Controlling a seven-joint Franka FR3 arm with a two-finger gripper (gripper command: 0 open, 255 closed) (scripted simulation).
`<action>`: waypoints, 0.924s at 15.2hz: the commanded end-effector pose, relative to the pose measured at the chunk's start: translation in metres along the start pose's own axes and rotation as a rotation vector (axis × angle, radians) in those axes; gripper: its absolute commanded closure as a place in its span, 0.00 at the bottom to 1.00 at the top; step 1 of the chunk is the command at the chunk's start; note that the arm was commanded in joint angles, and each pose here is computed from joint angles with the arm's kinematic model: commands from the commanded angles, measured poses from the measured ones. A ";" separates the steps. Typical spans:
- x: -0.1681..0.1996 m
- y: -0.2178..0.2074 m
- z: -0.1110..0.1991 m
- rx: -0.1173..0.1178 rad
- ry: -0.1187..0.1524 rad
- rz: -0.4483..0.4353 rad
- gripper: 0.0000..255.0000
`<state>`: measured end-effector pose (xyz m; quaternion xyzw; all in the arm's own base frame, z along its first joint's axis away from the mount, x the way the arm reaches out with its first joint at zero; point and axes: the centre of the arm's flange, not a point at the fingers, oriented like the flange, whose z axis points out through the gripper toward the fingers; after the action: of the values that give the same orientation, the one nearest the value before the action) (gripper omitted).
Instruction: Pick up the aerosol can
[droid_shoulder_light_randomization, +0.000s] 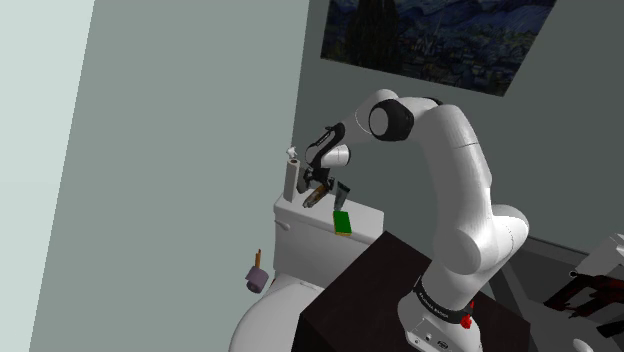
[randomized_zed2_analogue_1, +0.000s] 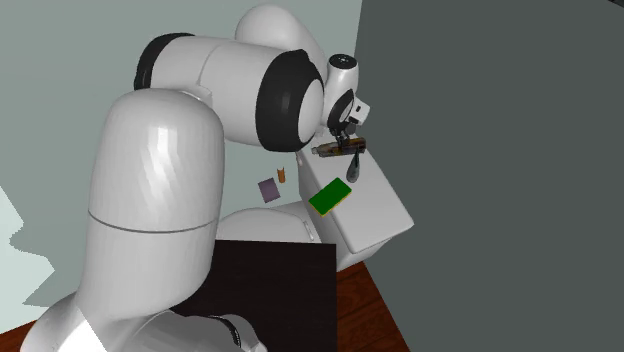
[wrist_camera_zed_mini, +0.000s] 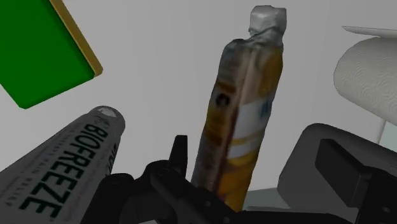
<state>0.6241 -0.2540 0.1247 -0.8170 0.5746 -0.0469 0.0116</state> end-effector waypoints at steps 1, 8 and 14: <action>0.009 0.003 0.014 -0.003 0.003 0.034 0.00; 0.007 0.006 0.054 -0.003 0.003 0.034 0.00; 0.007 0.006 0.053 -0.003 0.003 0.034 1.00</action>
<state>0.6257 -0.2649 0.0720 -0.8072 0.5883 -0.0470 0.0104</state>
